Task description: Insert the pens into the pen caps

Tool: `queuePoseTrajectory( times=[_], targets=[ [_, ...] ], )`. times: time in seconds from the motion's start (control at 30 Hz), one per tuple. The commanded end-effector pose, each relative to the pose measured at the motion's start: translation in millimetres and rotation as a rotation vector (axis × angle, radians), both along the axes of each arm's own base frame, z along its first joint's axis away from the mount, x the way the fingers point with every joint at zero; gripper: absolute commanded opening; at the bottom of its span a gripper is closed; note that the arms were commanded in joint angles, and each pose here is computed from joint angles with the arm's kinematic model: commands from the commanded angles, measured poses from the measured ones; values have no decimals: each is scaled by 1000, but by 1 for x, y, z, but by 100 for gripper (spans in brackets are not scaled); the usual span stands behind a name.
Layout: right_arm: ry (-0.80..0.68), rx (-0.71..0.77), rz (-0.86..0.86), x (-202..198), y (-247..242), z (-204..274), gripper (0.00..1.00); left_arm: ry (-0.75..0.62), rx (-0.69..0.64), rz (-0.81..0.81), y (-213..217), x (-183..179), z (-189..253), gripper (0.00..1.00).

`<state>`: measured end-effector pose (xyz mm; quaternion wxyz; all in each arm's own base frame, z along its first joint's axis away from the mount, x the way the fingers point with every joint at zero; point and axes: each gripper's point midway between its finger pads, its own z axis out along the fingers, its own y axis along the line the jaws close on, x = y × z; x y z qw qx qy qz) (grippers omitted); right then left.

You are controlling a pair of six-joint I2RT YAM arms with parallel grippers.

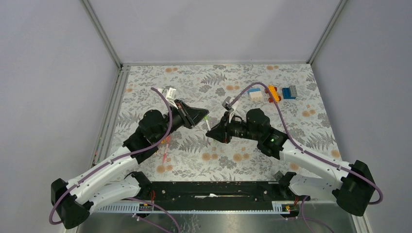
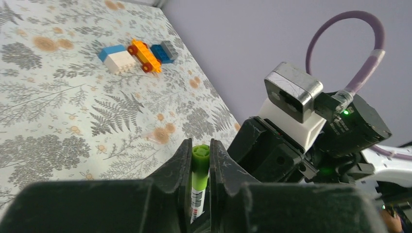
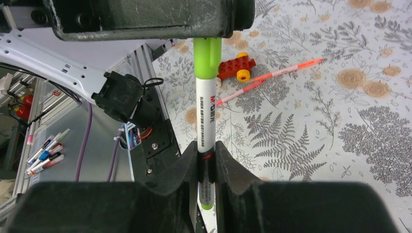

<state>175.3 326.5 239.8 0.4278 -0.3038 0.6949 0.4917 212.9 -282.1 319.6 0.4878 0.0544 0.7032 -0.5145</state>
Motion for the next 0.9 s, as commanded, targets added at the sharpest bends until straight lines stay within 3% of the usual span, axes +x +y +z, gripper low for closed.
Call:
queuePoseTrajectory(
  times=[0.0, 0.23, 0.53, 0.77, 0.87],
  targets=[
    [-132, 122, -150, 42, 10, 75, 0, 109, 14, -8, 0, -8, -39, 0],
    [-194, 40, -511, 118, 2, 87, 0, 379, 66, 170, 13, 7, -97, 0],
    [-266, -27, -596, 145, 34, 111, 0, 669, 207, 284, 9, 13, -149, 0],
    [-258, -29, -556, 137, 35, 102, 0, 605, 188, 245, 4, 15, -137, 0],
    [-270, -1, -452, 124, 40, 105, 0, 541, 156, 177, -4, 12, -127, 0]
  ],
)
